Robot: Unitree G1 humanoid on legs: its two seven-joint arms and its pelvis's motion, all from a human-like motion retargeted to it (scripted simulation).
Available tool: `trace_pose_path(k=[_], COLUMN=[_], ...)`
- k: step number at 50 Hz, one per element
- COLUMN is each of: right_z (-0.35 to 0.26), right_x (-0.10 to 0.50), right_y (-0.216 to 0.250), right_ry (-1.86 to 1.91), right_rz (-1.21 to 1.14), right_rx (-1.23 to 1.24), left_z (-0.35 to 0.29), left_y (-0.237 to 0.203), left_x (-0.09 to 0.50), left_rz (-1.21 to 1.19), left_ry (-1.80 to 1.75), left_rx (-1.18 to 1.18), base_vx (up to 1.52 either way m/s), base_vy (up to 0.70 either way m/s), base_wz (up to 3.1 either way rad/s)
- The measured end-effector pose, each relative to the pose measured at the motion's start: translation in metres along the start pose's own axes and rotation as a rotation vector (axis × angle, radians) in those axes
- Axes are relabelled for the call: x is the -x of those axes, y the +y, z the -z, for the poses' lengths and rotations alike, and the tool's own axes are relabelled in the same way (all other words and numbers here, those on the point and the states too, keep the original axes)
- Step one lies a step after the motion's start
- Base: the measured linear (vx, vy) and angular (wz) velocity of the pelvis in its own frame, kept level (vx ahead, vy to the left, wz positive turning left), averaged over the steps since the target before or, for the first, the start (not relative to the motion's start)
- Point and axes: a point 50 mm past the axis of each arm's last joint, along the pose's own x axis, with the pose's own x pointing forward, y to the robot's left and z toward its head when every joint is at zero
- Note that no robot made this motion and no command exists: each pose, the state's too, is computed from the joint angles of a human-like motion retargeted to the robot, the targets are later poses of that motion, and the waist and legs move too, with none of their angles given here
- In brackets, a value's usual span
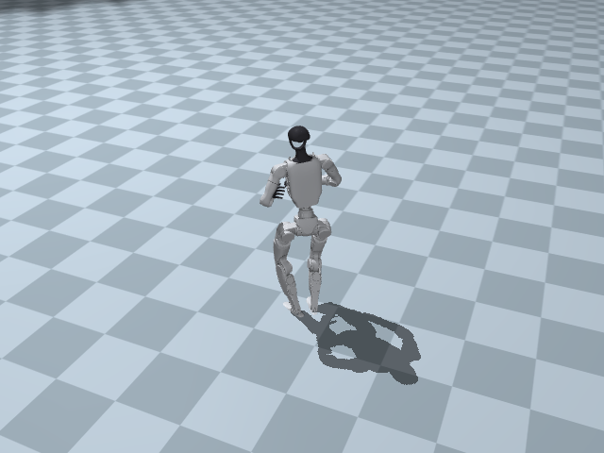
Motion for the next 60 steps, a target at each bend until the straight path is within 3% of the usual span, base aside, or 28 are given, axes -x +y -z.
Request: trace_pose_path(k=[60], right_z=[0.003], right_x=[-0.004], right_y=[-0.018], right_ry=[0.07], right_rz=[0.022], right_rx=[0.298], left_z=[0.018], left_y=[-0.003], left_x=[0.01], left_rz=[-0.046], left_ry=[0.096], left_rx=[-0.065], base_vx=[0.01], base_vy=[0.01], base_wz=[-0.09])
